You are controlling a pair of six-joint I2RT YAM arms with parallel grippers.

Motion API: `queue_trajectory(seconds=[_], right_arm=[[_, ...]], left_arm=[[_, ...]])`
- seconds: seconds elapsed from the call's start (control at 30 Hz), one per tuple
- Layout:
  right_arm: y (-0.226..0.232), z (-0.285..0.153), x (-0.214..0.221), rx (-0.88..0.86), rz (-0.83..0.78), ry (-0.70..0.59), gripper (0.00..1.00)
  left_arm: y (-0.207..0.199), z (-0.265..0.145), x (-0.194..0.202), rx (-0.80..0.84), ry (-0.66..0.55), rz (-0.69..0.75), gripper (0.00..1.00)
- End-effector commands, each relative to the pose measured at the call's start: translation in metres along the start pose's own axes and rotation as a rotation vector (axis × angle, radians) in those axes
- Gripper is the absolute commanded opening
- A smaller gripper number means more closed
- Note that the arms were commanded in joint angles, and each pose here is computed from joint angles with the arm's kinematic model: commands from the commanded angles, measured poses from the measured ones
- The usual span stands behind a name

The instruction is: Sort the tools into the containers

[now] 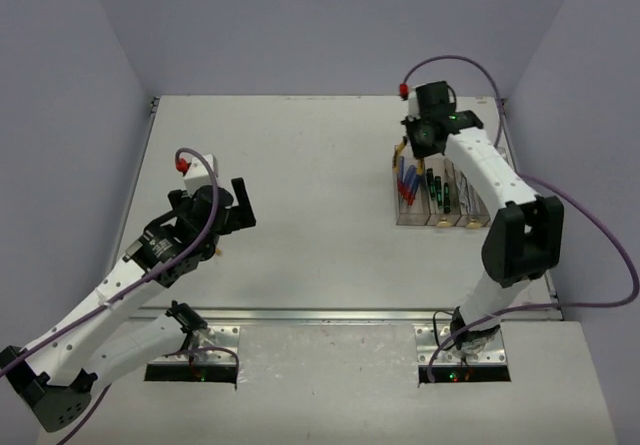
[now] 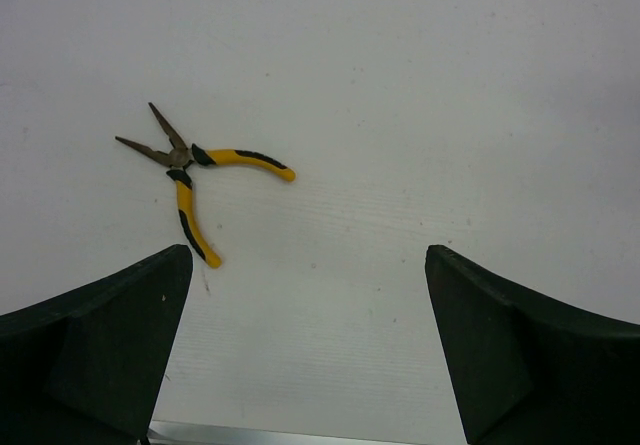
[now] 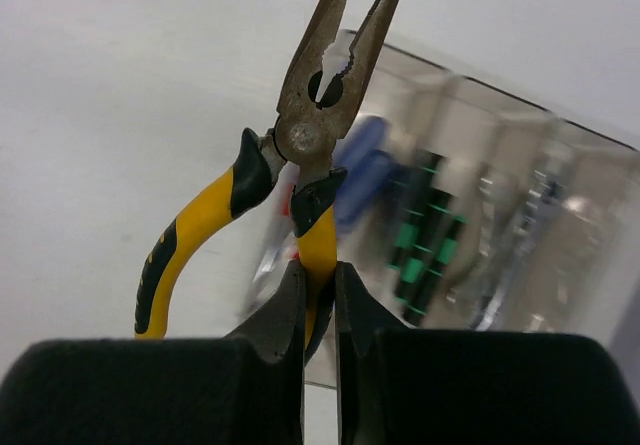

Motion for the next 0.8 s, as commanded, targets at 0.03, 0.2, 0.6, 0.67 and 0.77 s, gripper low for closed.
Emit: queue_trajectory(seconds=[0.03,0.2,0.6,0.67,0.77], right_arm=[[-0.127,-0.007,0.046,0.286,0.049,-0.005,0.00],[-0.212,-0.022,0.076,0.625,0.049,0.105,0.00],[-0.282,-0.059,0.101,0.944,-0.099,0.296,0.00],[-0.285,-0.060,0.103,0.958,-0.123,0.313,0.00],[-0.291,-0.060,0.101,0.994,-0.187,0.336,0.00]], left_arm=[[-0.005,-0.006,-0.011,0.056,-0.054,-0.038,1.00],[-0.008,-0.006,-0.009,0.072,-0.047,-0.031,1.00],[-0.017,-0.018,-0.010,0.153,-0.067,-0.031,1.00],[-0.019,-0.019,-0.009,0.160,-0.066,-0.029,1.00],[-0.018,-0.022,-0.011,0.167,-0.077,-0.034,1.00]])
Point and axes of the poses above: each gripper's point midway between its finger pads, its own z axis out along the fingers, its own y axis along the line the jaws close on, x = y × z, the point moved 1 cm from there along -z, back along the fingers
